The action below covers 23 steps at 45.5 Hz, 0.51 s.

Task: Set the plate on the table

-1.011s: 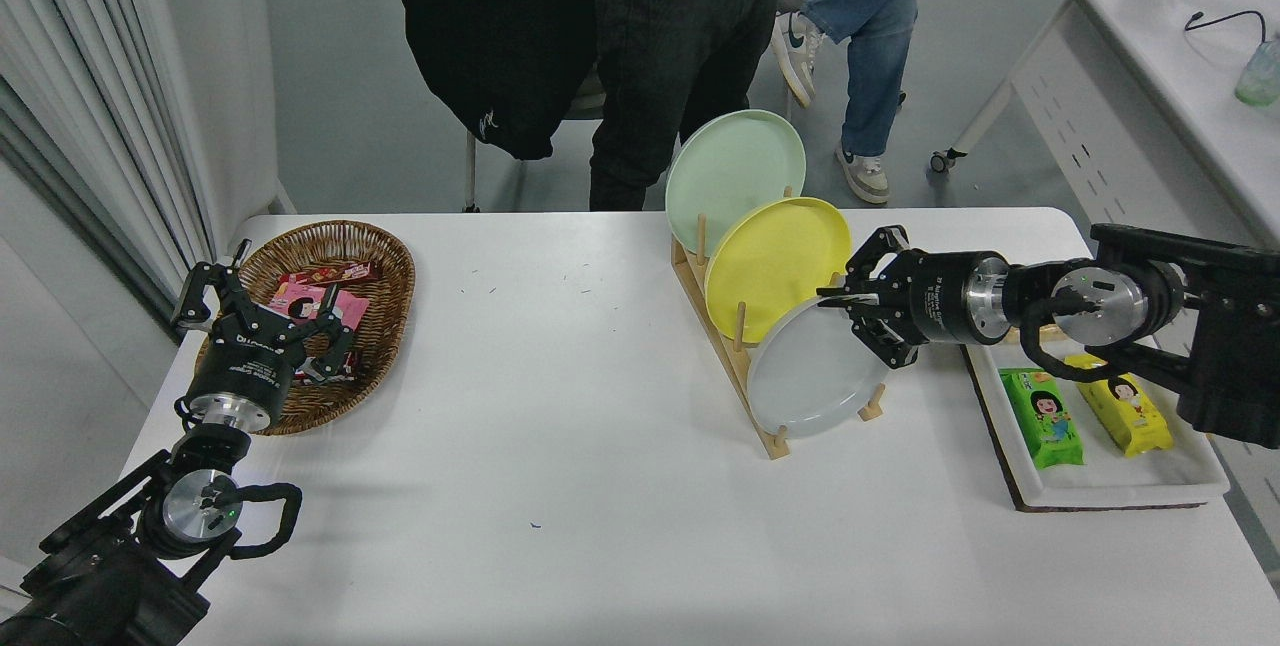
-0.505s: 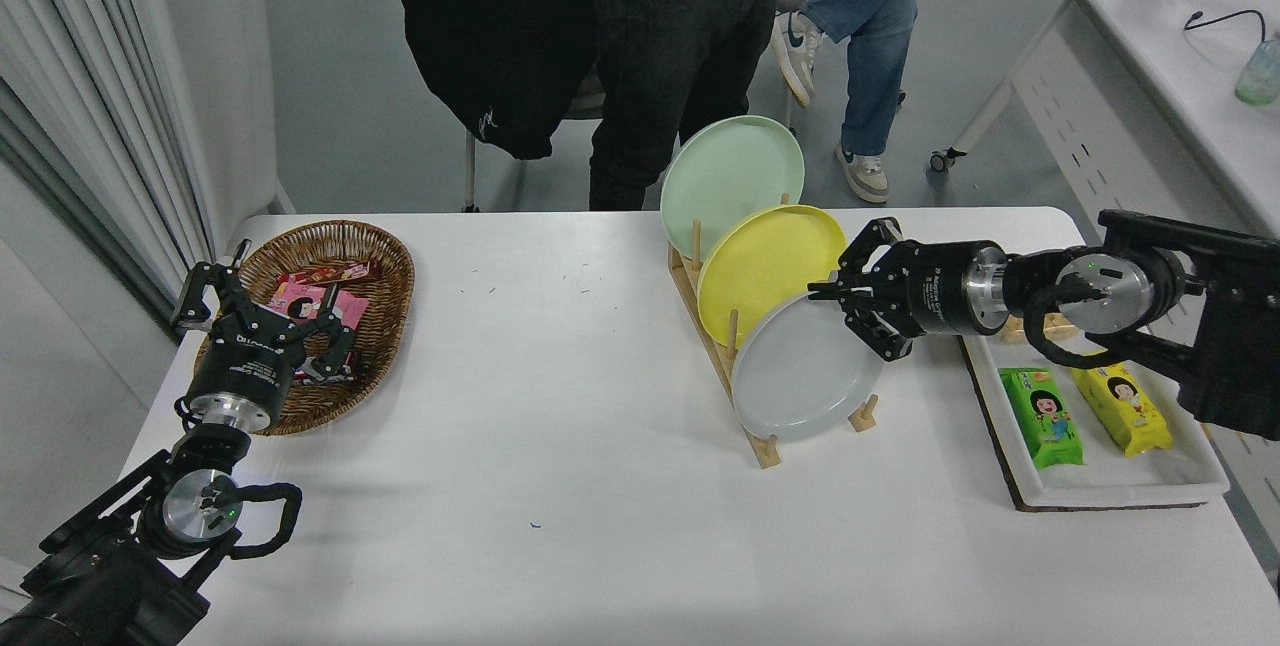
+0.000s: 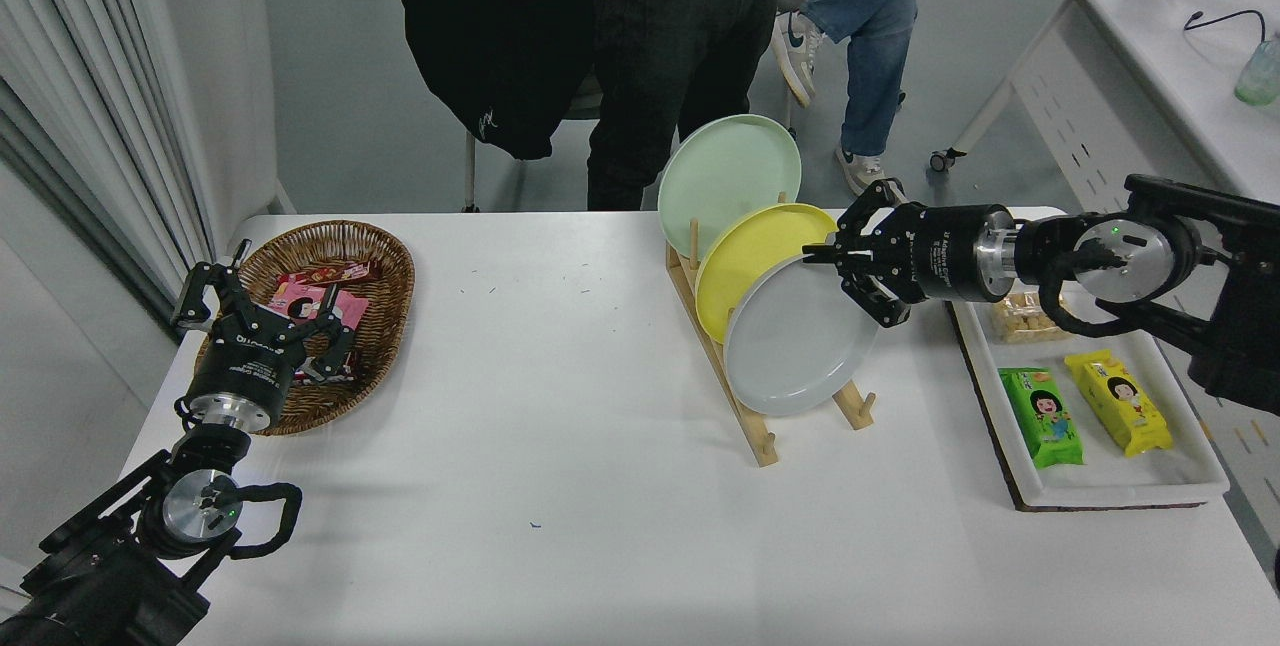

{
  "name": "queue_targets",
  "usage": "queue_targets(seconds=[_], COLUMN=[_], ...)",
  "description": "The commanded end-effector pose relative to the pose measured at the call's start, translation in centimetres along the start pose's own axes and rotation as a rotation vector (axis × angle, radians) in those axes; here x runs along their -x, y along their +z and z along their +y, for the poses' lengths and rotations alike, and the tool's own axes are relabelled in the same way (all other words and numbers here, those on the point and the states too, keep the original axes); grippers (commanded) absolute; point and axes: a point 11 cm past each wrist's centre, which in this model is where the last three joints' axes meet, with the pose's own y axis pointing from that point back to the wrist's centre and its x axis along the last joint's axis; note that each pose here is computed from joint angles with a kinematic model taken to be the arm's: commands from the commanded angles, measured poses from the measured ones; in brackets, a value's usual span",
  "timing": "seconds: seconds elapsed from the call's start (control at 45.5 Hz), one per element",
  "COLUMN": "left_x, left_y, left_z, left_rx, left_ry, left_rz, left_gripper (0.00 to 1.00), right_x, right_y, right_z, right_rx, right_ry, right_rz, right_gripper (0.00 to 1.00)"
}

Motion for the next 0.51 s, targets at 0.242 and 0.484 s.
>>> queue_targets(seconds=[0.242, 0.484], left_x=[0.0, 0.0], left_y=[0.0, 0.0], left_z=[0.0, 0.0], left_rx=[0.000, 0.000], left_ry=[0.000, 0.000], left_rz=[0.000, 0.000], left_gripper=[0.98, 0.98], right_x=[1.0, 2.8], right_y=[-2.8, -6.5], right_z=[2.5, 3.8], right_rx=[0.016, -0.027], right_ry=[-0.085, -0.096], right_rz=[0.017, 0.052], right_gripper=[0.00, 0.00])
